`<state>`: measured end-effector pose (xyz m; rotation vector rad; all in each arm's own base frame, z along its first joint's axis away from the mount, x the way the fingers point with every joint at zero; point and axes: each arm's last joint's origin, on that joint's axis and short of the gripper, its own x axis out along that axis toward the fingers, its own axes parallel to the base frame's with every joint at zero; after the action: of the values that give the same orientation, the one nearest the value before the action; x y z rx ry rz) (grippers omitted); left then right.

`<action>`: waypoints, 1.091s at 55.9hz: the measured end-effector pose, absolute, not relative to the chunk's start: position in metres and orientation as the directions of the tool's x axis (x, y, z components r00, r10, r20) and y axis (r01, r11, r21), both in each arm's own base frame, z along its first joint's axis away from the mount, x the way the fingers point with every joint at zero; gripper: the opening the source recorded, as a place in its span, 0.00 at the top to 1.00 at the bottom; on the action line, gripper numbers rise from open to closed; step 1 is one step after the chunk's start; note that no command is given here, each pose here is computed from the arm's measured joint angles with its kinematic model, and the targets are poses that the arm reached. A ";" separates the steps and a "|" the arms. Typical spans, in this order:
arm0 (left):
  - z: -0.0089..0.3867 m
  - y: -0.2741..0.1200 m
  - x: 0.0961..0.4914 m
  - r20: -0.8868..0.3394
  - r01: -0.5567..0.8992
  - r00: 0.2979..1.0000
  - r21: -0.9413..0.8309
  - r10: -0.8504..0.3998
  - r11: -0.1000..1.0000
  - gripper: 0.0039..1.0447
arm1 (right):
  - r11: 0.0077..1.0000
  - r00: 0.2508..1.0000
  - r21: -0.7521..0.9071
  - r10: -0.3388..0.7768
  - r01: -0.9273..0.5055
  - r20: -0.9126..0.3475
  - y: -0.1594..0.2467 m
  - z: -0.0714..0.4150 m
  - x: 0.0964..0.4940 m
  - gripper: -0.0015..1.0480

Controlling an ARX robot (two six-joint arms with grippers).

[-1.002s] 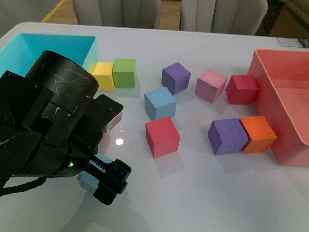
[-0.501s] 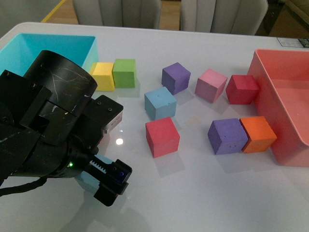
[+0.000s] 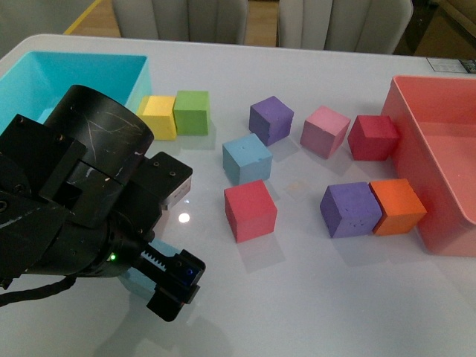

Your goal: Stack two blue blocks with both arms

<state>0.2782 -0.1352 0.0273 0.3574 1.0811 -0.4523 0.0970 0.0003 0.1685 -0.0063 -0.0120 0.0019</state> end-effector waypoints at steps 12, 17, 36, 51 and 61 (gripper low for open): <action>0.022 -0.138 0.283 -0.905 0.519 0.387 0.054 -0.178 0.853 0.08 | 1.000 1.000 -0.006 0.002 -0.002 0.012 0.000 0.169 0.097 0.09; 0.019 -0.139 0.286 -0.905 0.514 0.387 0.054 -0.176 0.856 0.08 | 1.000 1.000 -0.006 0.002 -0.002 0.012 0.000 0.169 0.097 0.09; 0.011 -0.138 0.285 -0.917 0.484 0.368 0.047 -0.155 0.874 0.09 | 1.000 1.000 -0.006 0.002 -0.002 0.012 0.000 0.169 0.097 0.09; 0.013 -0.134 0.280 -0.921 0.469 0.359 0.042 -0.147 0.882 0.45 | 1.000 1.000 -0.006 0.002 -0.002 0.012 0.000 0.169 0.097 0.09; 0.030 -0.127 0.272 -0.914 0.445 0.391 0.082 -0.110 0.892 0.58 | 1.000 1.000 -0.006 0.002 -0.002 0.012 0.000 0.169 0.097 0.09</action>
<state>0.2719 -0.1265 0.0303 0.3388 1.1192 -0.3611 0.0970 0.0003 0.1685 -0.0063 -0.0120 0.0019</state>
